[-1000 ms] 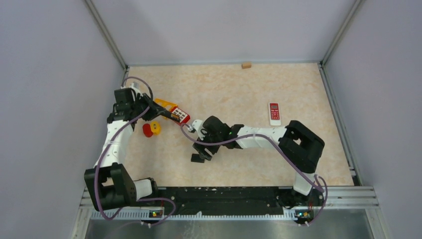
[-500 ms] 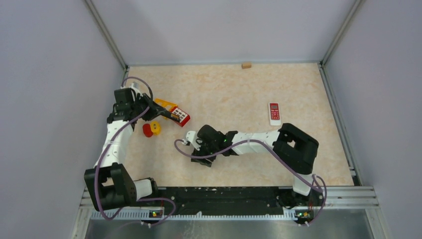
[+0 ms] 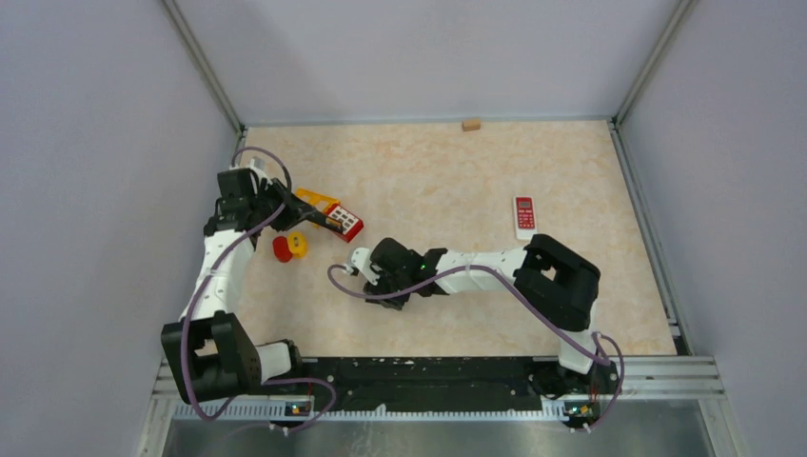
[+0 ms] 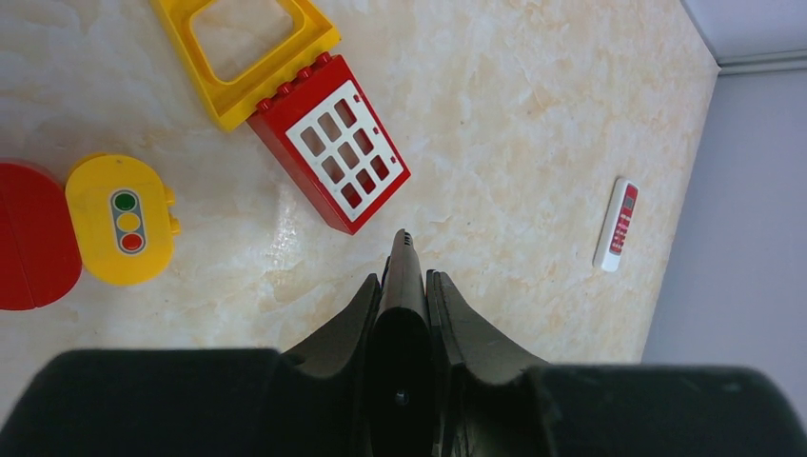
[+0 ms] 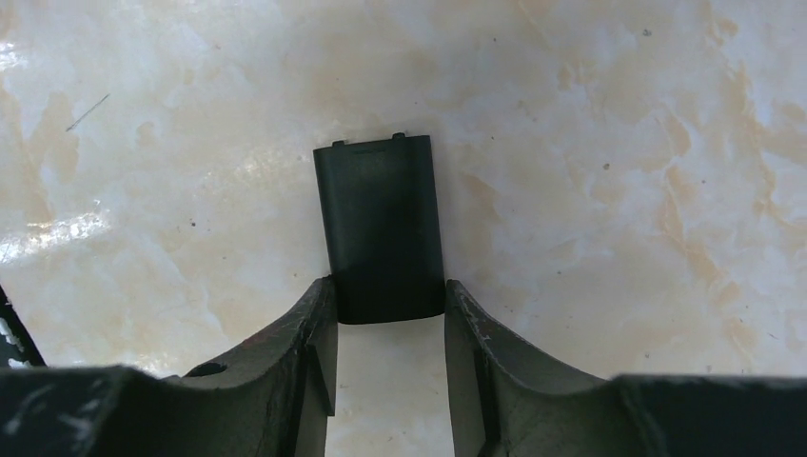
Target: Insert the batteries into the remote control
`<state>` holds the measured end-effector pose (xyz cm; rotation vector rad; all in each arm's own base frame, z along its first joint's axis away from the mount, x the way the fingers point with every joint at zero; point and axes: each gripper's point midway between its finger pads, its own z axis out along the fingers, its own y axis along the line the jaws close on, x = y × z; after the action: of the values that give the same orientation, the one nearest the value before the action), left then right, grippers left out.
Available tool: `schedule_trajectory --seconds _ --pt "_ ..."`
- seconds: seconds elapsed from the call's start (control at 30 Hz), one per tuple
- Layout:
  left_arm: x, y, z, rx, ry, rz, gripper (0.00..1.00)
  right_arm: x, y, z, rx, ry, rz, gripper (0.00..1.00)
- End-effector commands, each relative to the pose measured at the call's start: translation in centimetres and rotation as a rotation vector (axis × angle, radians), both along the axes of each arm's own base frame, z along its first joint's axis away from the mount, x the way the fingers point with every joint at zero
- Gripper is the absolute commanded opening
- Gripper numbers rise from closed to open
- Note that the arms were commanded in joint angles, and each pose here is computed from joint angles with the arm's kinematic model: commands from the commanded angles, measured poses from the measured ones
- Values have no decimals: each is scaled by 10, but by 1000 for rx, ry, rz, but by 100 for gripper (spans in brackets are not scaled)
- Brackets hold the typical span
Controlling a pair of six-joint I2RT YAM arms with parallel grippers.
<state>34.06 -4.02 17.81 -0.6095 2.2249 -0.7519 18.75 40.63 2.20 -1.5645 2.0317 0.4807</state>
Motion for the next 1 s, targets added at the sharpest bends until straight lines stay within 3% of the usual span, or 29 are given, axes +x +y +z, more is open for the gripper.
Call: schedule_trajectory --seconds 0.0,0.3,0.63,0.87,0.97 --pt "3 1 5 0 -39 3 0 18 0 10 -11 -74 -106 24" --pt "-4 -24 -13 -88 -20 -49 0 52 -19 27 122 7 -366 24" --pt "-6 -66 -36 -135 12 -142 0 71 -83 -1 -46 46 -633 27" --pt "-4 -73 -42 -132 20 -155 0 70 -92 -9 -133 73 -652 51" --pt "-3 -70 -42 -114 20 -149 0 68 -93 -14 -171 80 -616 57"
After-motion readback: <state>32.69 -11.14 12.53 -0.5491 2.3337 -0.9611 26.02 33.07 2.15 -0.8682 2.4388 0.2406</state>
